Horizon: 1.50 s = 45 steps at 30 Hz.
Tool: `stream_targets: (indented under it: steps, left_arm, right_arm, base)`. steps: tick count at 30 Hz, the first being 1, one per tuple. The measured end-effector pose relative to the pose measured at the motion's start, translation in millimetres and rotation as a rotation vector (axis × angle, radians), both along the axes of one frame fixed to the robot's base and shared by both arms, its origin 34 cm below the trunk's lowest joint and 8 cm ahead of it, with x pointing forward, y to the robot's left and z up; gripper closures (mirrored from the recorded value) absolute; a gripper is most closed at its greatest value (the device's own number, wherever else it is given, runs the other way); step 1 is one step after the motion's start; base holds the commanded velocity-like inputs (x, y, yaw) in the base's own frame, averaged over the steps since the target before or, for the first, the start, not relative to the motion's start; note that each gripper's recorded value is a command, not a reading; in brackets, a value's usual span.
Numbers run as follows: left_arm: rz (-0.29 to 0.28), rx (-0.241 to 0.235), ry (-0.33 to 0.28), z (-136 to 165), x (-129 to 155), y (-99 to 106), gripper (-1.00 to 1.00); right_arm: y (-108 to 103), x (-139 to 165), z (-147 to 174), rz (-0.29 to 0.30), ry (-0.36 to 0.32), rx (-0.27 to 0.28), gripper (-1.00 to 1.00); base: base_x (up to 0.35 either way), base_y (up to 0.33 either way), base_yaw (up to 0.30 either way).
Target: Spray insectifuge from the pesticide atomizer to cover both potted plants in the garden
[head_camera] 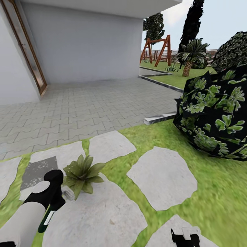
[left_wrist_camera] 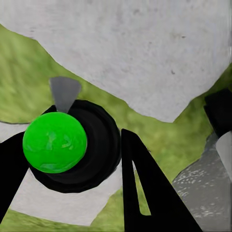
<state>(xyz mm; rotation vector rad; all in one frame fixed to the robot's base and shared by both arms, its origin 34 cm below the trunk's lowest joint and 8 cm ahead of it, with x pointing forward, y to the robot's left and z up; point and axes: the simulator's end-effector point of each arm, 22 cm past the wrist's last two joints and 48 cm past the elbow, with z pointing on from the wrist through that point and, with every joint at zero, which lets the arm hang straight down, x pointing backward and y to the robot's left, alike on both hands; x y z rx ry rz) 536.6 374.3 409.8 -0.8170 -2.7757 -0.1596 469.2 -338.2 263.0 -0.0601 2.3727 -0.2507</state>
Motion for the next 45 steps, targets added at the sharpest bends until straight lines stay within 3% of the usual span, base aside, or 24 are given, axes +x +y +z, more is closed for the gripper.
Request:
stream_targets:
  steps: [5,11,24,36,45]
  left_arm:
    - [0.060,-0.023,-0.010,-1,-3,7,1.00]
    - [0.099,-0.003,-0.047,-2,1,20,1.00]
    - [0.101,-0.012,-0.032,-8,-5,14,1.00]
    - [0.103,-0.009,-0.036,-7,-5,15,1.00]
    - [0.107,0.022,-0.038,-13,-12,25,1.00]
  right_arm:
    - [-1,0,0,-0.001,-0.001,-0.002,-1.00]
    - [0,0,0,0.001,0.000,0.000,-1.00]
    - [0,0,0,0.002,0.000,-0.001,-1.00]
    - [2,0,0,0.004,0.000,0.001,-1.00]
    - [2,0,0,0.004,0.001,0.001,-1.00]
  base:
    - [0.254,-0.184,0.000]
    - [0.086,-0.034,0.117]
    - [0.035,-0.076,0.178]
    - [0.267,-0.151,0.191]
    - [0.207,-0.198,0.276]
